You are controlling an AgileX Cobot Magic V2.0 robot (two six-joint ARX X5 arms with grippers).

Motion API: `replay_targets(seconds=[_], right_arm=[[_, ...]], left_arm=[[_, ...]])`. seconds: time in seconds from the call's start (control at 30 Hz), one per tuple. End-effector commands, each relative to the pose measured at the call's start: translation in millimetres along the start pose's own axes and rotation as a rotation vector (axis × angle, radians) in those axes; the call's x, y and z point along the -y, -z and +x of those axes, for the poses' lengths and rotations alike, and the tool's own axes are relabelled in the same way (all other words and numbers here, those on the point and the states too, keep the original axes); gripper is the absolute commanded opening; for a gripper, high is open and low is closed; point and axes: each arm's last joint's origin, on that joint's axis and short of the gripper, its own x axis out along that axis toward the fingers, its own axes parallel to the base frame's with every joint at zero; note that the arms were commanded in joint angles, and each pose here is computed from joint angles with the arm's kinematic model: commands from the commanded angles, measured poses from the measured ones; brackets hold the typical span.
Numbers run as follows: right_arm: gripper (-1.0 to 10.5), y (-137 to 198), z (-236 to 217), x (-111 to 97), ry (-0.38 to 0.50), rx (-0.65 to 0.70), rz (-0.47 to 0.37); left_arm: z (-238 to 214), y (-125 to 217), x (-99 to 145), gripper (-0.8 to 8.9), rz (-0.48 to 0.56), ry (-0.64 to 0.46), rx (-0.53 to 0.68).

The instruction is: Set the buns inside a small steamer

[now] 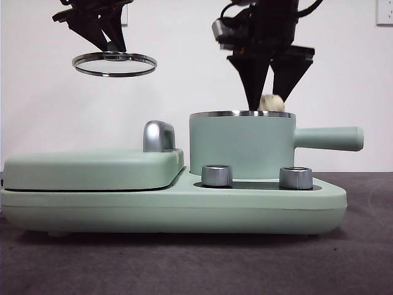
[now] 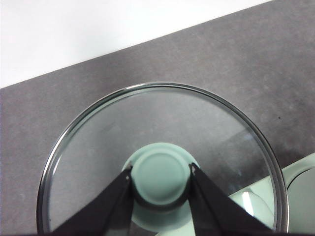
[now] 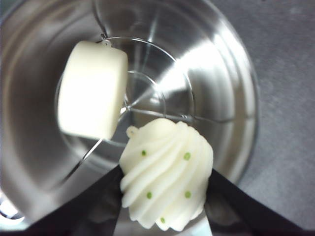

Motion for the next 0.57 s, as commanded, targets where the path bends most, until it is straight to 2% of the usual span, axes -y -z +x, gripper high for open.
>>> replay_targets(seconds=[0.03, 0.57], right_arm=[[2.3, -8.7, 10.2, -2.4, 0.001, 0.006, -0.018], [2.3, -14.6, 37.9, -4.8, -0.016, -0.046, -0.025]], left_arm=[[-1.1, -7.5, 0.4, 0.55, 0.002, 0.0, 0.044], [-1.1, -7.5, 0.4, 0.55, 0.002, 0.0, 0.043]])
